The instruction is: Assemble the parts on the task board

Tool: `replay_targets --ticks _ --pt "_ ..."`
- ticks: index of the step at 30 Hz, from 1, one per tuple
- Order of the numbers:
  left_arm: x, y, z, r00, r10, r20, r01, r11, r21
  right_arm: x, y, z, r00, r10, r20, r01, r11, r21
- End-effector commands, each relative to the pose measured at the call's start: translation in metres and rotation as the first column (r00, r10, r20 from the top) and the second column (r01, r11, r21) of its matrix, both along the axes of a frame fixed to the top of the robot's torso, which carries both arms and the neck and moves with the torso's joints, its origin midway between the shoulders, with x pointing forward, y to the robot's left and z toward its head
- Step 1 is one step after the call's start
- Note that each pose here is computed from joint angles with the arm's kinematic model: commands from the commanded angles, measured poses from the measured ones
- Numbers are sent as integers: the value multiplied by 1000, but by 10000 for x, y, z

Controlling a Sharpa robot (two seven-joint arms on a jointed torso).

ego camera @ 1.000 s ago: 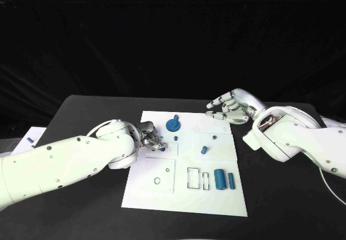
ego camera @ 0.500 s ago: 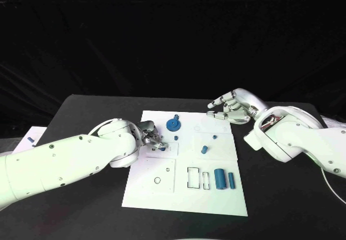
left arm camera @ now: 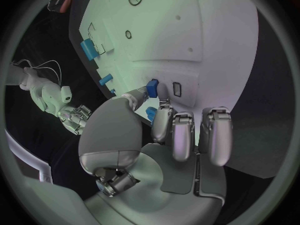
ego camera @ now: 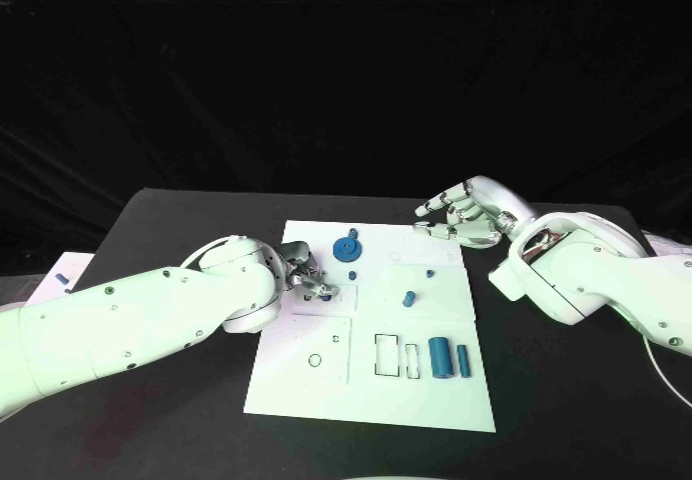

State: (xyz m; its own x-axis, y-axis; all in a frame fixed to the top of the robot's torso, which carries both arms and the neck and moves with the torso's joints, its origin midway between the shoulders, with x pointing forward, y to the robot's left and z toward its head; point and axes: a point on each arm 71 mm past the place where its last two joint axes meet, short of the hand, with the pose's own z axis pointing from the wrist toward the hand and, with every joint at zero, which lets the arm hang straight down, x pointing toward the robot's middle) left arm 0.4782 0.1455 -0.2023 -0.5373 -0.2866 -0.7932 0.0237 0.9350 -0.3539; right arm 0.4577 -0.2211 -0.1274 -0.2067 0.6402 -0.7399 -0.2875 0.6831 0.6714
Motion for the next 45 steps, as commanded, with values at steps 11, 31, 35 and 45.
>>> replay_targets --ticks 11,31,35,45 --pt "-1 4 -87 999 0 -48 2 999 53 -9 3 1 1000 6 1 -6 1000 -3" --pt "6 69 -79 999 26 -39 -24 998 52 -3 -9 -1 1000 4 0 -4 1000 -5" --pt "2 79 -58 999 30 -31 -28 999 42 1 -14 -2 1000 2 0 -2 1000 -5" --pt "26 87 177 998 31 -49 -34 998 -58 30 -24 -17 1000 -1 -4 1 1000 -8"
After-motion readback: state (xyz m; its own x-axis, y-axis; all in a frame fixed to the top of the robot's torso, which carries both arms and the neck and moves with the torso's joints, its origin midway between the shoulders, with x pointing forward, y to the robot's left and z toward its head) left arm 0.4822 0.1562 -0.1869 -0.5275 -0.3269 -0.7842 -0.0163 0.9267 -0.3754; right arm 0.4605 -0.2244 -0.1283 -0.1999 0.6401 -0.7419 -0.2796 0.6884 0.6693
